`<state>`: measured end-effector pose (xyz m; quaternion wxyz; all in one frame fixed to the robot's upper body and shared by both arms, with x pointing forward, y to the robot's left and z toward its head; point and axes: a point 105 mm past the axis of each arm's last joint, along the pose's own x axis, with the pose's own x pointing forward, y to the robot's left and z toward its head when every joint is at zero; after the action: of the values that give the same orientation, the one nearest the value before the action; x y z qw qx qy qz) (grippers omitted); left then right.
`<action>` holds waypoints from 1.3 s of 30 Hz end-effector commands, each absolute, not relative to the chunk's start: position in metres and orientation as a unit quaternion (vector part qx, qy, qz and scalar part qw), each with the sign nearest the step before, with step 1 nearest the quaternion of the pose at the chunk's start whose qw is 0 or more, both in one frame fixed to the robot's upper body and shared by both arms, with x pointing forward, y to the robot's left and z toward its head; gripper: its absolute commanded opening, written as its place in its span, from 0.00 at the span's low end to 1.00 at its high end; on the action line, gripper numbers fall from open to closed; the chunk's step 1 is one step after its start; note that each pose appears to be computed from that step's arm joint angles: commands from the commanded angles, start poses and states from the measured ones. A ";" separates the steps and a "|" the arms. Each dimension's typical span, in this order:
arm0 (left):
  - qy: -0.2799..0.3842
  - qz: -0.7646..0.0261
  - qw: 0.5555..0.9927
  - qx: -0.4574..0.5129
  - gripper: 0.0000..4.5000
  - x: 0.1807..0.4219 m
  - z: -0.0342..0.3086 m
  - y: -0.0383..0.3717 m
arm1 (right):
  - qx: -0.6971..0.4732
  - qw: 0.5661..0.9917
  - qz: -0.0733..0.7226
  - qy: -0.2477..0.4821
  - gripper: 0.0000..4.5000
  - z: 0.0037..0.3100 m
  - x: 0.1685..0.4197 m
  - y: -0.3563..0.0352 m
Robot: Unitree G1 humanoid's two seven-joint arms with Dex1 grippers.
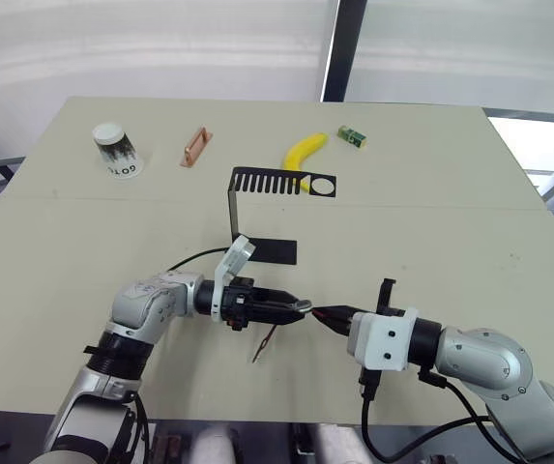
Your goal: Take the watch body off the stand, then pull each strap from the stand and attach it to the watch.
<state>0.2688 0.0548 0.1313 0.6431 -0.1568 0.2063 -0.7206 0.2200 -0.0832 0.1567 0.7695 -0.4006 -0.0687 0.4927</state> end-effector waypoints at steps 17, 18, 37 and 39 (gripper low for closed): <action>0.204 -0.753 0.608 -0.146 0.36 0.247 0.146 0.029 | -0.416 0.757 0.496 -0.093 0.00 0.167 0.221 -0.070; 0.204 -0.754 0.607 -0.146 0.36 0.247 0.146 0.029 | -0.416 0.757 0.495 -0.092 0.00 0.167 0.221 -0.070; 0.213 -0.759 0.599 -0.141 0.36 0.243 0.144 0.026 | -0.420 0.756 0.495 -0.082 0.00 0.164 0.223 -0.067; 0.213 -0.758 0.600 -0.140 0.36 0.243 0.143 0.026 | -0.420 0.756 0.495 -0.081 0.00 0.164 0.223 -0.067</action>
<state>0.2655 0.0494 0.1329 0.6572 -0.1439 0.2311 -0.7028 0.2326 -0.0819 0.1494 0.7673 -0.4246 -0.0348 0.4794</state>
